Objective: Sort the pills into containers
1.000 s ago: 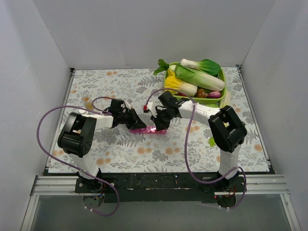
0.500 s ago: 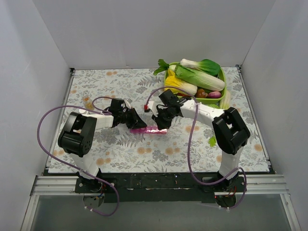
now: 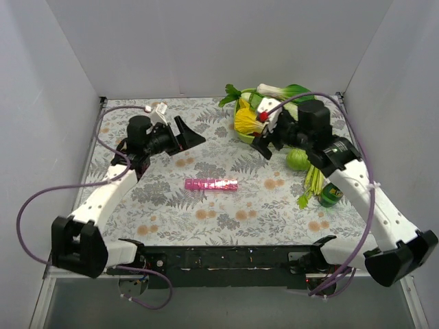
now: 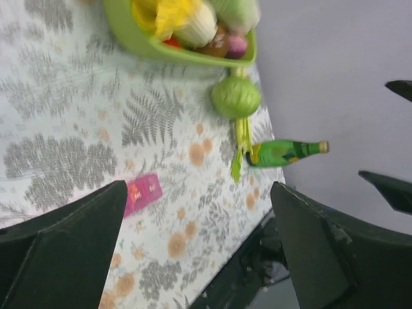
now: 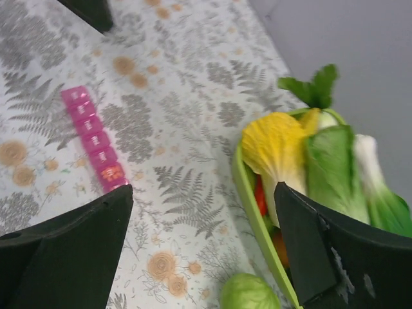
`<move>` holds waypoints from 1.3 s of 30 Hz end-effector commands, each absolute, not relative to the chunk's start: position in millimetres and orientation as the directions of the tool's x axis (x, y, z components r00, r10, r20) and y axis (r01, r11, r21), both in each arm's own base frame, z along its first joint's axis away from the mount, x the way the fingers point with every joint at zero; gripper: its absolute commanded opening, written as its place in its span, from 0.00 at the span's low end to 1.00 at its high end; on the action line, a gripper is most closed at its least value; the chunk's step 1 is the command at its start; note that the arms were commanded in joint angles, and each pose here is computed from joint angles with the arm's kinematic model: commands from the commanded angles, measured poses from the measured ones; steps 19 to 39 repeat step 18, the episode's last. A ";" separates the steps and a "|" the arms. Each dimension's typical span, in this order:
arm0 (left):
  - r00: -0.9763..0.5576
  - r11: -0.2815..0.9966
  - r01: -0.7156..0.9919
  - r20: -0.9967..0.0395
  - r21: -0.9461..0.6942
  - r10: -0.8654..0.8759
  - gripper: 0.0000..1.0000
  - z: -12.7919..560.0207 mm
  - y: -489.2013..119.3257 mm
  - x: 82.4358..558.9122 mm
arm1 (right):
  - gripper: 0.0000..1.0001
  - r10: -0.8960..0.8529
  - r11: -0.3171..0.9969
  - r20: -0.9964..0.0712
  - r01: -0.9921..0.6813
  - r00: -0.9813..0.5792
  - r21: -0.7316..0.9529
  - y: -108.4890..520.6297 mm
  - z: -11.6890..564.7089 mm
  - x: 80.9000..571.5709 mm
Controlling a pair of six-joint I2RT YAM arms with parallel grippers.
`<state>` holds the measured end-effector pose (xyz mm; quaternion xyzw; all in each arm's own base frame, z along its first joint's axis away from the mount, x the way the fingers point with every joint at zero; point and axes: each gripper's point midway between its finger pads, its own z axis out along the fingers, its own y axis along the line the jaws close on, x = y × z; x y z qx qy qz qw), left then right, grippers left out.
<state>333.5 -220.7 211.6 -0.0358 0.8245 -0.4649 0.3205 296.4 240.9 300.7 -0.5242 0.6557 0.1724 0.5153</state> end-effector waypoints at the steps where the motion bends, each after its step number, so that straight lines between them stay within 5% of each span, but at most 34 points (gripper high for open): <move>1: -0.529 0.651 0.431 -0.759 -0.625 -0.379 0.98 304.6 -184.1 319.8 | 0.98 -0.366 0.642 -0.930 -0.723 0.002 -0.254 199.9 355.6 313.9; 11: -0.247 0.789 0.441 -0.903 -0.428 -0.352 0.98 391.0 -129.2 252.1 | 0.98 -0.091 0.838 -0.989 -0.546 -0.114 -0.014 143.9 392.6 312.2; 39: -0.273 0.788 0.424 -0.893 -0.446 -0.359 0.98 381.4 -126.3 240.2 | 0.98 -0.055 0.836 -0.989 -0.548 -0.135 0.028 136.3 387.8 309.0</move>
